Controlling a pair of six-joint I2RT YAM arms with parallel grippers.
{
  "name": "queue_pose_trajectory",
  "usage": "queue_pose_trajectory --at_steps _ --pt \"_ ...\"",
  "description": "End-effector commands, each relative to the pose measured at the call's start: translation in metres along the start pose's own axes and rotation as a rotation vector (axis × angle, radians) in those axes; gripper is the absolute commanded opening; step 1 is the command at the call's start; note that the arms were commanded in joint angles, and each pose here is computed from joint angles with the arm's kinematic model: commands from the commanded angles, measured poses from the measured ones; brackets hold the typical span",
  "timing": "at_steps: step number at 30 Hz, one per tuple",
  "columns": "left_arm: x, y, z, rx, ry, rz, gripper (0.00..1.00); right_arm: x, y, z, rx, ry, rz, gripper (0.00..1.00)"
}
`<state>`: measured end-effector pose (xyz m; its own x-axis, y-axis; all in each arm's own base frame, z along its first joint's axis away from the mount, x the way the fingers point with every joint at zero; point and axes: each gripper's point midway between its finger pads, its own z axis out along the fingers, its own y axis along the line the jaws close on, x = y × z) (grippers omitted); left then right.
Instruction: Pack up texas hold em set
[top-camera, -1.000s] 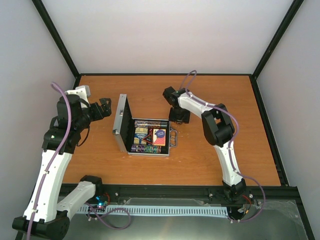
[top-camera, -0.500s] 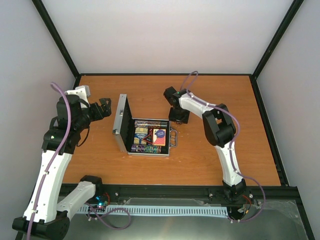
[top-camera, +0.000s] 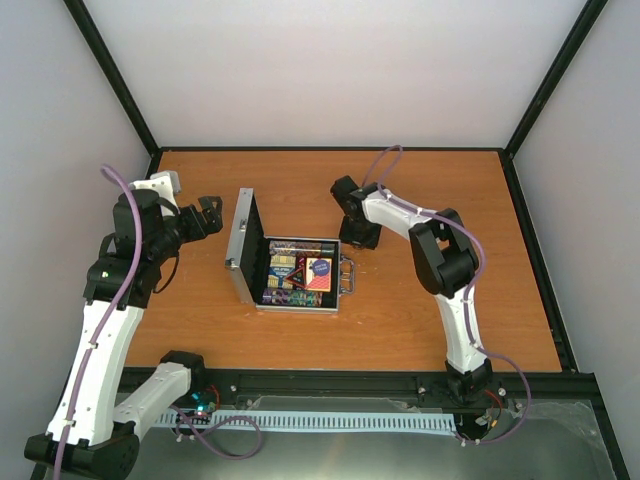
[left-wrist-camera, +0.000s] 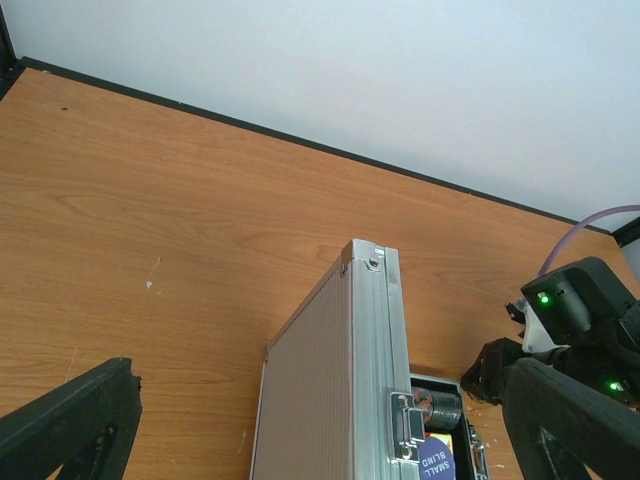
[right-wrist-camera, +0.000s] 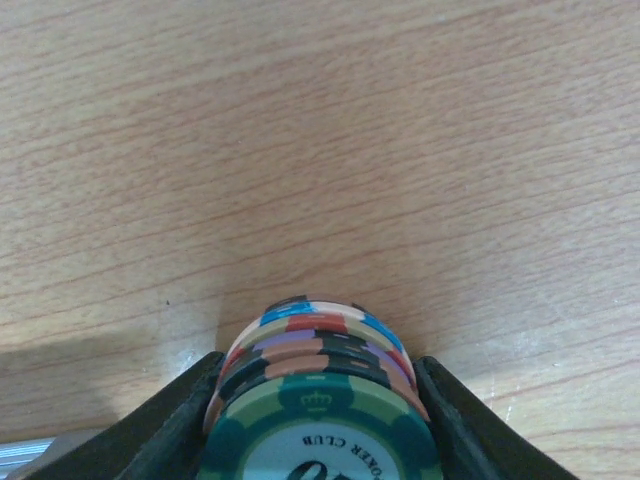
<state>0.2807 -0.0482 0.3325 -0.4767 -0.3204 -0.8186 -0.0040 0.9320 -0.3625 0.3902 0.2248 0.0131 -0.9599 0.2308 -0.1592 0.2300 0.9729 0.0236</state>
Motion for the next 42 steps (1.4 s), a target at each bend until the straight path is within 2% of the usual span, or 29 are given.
queue_pose_trajectory --at_steps 1,13,22,29,42 --pt "-0.011 -0.001 -0.009 -0.001 -0.045 -0.016 1.00 0.045 -0.027 0.046 0.094 0.165 0.007 0.47" --pt "-0.009 -0.001 -0.012 -0.004 -0.034 -0.037 1.00 0.044 -0.007 0.044 -0.037 0.157 -0.062 0.29" --pt "-0.023 -0.010 -0.020 0.019 -0.039 -0.019 1.00 0.040 -0.010 0.013 -0.069 0.104 -0.207 0.30" --pt "-0.025 -0.025 -0.020 0.091 -0.008 -0.029 1.00 0.056 -0.028 -0.001 -0.066 0.118 -0.327 0.30" --pt "-0.029 -0.058 -0.015 0.239 0.070 -0.015 1.00 0.086 -0.050 -0.024 -0.097 0.108 -0.431 0.29"
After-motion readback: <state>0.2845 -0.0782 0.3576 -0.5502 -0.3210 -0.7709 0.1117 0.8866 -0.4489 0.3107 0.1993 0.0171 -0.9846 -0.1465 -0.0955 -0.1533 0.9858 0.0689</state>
